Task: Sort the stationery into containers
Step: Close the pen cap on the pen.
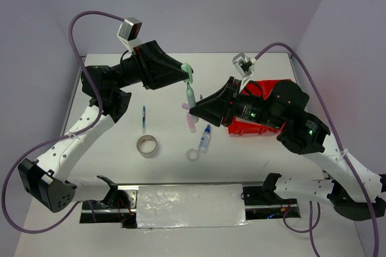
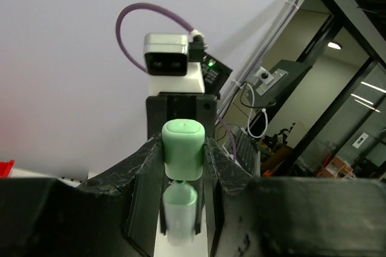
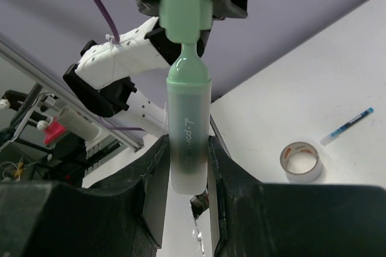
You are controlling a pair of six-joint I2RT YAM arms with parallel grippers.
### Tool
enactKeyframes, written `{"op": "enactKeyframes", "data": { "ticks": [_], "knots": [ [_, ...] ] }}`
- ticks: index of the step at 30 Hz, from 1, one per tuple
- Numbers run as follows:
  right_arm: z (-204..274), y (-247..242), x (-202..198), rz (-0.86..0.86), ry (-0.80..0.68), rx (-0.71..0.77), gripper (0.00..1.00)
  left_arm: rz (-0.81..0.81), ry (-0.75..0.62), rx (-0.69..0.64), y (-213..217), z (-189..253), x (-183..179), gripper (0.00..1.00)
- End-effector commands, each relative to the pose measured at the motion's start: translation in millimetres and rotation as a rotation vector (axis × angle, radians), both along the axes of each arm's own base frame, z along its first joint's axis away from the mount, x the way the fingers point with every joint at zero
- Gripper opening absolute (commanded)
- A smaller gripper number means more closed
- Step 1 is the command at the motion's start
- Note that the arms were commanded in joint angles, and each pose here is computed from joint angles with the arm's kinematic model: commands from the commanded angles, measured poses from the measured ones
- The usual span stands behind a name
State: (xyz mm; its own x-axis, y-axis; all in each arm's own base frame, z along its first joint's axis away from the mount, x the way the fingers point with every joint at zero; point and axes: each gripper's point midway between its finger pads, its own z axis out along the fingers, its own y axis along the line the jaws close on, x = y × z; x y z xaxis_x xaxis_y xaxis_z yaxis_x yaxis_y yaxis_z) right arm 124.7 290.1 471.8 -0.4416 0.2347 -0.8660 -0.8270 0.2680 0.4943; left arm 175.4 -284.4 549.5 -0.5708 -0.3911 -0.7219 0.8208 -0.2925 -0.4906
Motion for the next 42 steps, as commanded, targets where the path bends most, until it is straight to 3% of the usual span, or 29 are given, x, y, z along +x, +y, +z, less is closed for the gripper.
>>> {"op": "enactKeyframes", "data": {
  "ticks": [1, 22, 30, 31, 35, 40, 42],
  "knots": [
    [26.7, -5.3, -7.6, 0.025, -0.064, 0.050, 0.00, 0.011, -0.087, -0.019, 5.5, 4.1, -14.3, 0.12],
    [41.4, -13.2, 16.1, -0.087, -0.085, 0.066, 0.00, 0.007, -0.086, -0.005, 0.1, -6.3, -24.5, 0.12],
    [64.7, -11.5, 13.3, -0.060, -0.168, 0.094, 0.00, 0.083, -0.072, 0.101, -12.7, -26.0, -22.2, 0.28],
    [70.4, -10.0, 11.2, -0.045, -0.197, 0.108, 0.00, 0.090, -0.078, 0.098, -13.1, -23.7, -25.1, 0.37],
    [67.3, -2.5, 7.1, 0.007, -0.241, 0.091, 0.00, 0.104, -0.087, 0.099, -11.8, -22.6, -26.0, 0.56],
    [53.1, 3.3, 3.7, 0.046, -0.213, 0.075, 0.00, 0.119, -0.106, 0.110, -9.8, -16.3, -27.7, 0.59],
    [46.7, 5.8, 2.7, 0.061, -0.202, 0.064, 0.00, 0.127, -0.111, 0.101, -8.1, -12.7, -28.7, 0.48]
  ]
}}
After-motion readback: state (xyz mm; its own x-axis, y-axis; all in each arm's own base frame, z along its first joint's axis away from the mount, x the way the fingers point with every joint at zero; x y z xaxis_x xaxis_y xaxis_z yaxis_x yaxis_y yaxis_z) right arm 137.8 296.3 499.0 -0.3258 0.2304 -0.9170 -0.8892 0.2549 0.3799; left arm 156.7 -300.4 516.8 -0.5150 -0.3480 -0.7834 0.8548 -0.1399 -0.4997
